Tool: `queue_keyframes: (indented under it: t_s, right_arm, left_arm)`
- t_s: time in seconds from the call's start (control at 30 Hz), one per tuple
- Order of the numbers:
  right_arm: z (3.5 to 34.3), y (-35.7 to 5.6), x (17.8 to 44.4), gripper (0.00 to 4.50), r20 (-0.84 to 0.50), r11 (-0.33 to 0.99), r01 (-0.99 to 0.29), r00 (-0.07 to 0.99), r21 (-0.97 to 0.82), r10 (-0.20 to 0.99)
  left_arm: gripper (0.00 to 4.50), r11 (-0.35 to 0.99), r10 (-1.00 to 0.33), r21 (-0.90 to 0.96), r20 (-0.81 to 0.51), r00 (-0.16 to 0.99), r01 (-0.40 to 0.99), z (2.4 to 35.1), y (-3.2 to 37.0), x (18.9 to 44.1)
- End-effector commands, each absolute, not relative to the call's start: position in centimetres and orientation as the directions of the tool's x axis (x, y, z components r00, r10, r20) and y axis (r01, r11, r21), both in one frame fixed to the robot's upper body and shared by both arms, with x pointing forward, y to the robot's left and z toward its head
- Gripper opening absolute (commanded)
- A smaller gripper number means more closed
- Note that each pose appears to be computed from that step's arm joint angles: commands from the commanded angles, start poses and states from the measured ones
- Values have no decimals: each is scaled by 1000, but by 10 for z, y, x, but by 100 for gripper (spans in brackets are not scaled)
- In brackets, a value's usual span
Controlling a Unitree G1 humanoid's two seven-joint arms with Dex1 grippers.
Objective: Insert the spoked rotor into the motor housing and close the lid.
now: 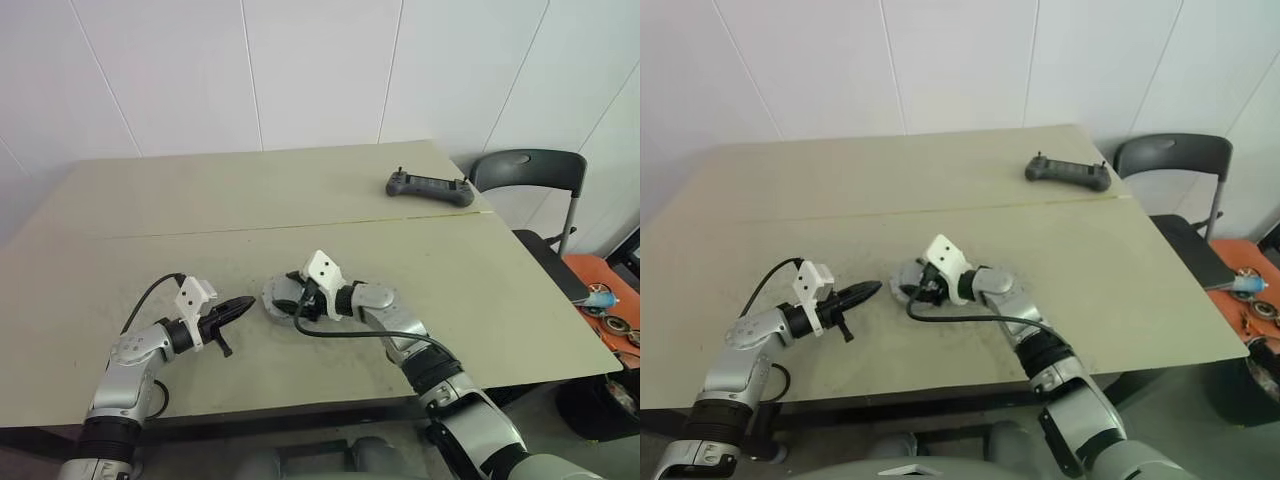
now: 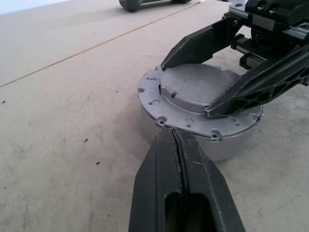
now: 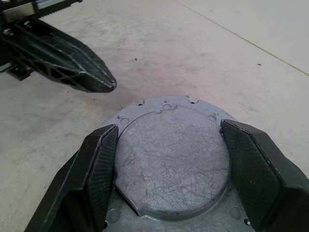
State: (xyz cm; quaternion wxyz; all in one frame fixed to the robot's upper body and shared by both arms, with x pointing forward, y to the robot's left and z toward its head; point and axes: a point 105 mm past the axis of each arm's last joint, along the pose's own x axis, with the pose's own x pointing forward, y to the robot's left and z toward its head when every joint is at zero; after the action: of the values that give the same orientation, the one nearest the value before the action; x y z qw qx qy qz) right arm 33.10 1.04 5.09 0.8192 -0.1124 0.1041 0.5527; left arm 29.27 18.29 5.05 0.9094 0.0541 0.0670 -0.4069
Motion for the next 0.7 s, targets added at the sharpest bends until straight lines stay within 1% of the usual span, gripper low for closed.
queue_keyframes:
  t_s: [0.03, 0.17, 0.23, 0.3, 0.33, 0.37, 0.4, 0.47, 0.57, 0.67, 0.7]
  right_arm:
    - [37, 7, 320, 303, -339, 326, -945, 296, 34, 893]
    - [41, -3, 342, 303, -353, 416, -908, 407, -53, 843]
    - [34, -6, 343, 303, -383, 414, -907, 409, -73, 829]
    - [18, -9, 337, 303, -456, 388, -918, 381, -83, 804]
    - [4, -15, 334, 303, -519, 371, -922, 370, -107, 770]
    - [-6, -20, 334, 303, -558, 375, -917, 384, -136, 736]
    - [-9, -23, 338, 303, -560, 403, -903, 415, -153, 717]
    - [0, -21, 345, 303, -504, 450, -880, 460, -151, 731]
    - [10, -21, 353, 303, -465, 473, -863, 497, -177, 733]
    - [9, -19, 349, 303, -467, 454, -879, 465, -143, 752]
    - [13, -14, 345, 303, -448, 443, -892, 432, -85, 783]
  left_arm:
    - [0, 665, -733, 78, -128, 668, 743, 65, 185, 296]
    - [0, 663, -734, 78, -128, 667, 744, 65, 185, 296]
    - [0, 662, -735, 77, -128, 666, 745, 65, 184, 296]
    - [0, 663, -735, 77, -127, 667, 745, 65, 184, 296]
    - [0, 663, -734, 77, -127, 667, 745, 65, 184, 296]
    - [0, 663, -734, 77, -127, 667, 744, 65, 184, 296]
    - [0, 664, -734, 77, -126, 668, 744, 66, 184, 296]
    - [0, 665, -732, 79, -127, 669, 742, 66, 185, 296]
    - [0, 665, -732, 79, -128, 669, 743, 66, 184, 296]
    - [0, 664, -733, 79, -127, 668, 744, 66, 184, 296]
    - [0, 664, -733, 79, -127, 668, 744, 66, 184, 296]
